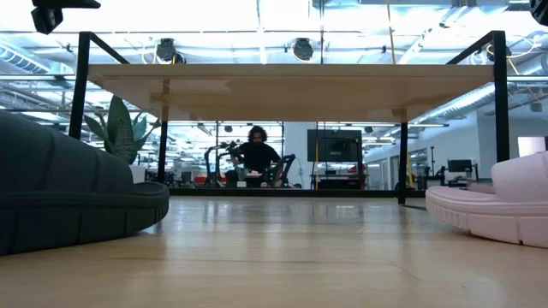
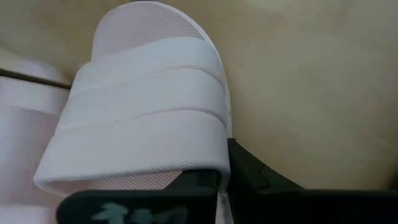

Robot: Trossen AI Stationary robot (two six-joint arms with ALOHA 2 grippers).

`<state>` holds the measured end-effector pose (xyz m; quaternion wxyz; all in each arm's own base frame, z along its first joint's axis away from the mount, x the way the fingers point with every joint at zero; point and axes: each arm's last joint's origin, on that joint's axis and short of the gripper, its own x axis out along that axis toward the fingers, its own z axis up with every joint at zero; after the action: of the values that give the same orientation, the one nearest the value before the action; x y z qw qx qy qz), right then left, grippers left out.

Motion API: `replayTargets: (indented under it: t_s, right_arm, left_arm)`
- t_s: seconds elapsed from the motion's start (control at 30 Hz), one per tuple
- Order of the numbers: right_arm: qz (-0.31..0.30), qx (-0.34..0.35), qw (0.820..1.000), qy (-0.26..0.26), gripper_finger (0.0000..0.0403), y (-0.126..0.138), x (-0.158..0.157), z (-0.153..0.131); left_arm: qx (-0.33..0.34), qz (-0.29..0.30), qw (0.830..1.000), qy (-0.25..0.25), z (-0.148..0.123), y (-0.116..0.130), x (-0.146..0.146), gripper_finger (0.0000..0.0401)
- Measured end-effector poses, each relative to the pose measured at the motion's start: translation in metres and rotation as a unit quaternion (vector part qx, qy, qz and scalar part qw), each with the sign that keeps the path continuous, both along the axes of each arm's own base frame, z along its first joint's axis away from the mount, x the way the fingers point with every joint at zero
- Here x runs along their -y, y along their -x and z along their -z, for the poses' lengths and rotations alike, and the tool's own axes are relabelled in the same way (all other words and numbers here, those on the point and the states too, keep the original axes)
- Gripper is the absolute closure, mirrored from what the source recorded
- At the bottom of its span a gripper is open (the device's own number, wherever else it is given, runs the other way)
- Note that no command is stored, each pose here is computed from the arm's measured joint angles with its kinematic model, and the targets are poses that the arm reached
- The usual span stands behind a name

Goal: Pick and place slides into the shelf
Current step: Put the right pink slipper on the shelf

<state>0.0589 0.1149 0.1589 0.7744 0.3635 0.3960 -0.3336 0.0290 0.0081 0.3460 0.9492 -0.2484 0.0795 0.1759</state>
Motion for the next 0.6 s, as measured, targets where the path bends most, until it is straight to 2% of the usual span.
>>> replayTargets:
  t_s: [0.13, 0.33, 0.6]
  right_arm:
    - [0.004, 0.028, 1.0, 0.01, 0.0402, -0.002, 0.0, -0.008]
    - [0.001, -0.019, 1.0, -0.003, 0.0402, 0.0, -0.003, -0.019]
    - [0.015, -0.045, 0.999, -0.012, 0.0402, -0.002, -0.003, -0.026]
  left_arm:
    - [0.0, 0.0, 1.0, 0.0, 0.0, 0.0, 0.0, 0.0325]
    - [0.0, 0.0, 1.0, -0.001, 0.0, 0.0, 0.0, 0.0325]
    - [0.0, 0.0, 1.0, -0.001, 0.0, 0.0, 0.0, 0.0325]
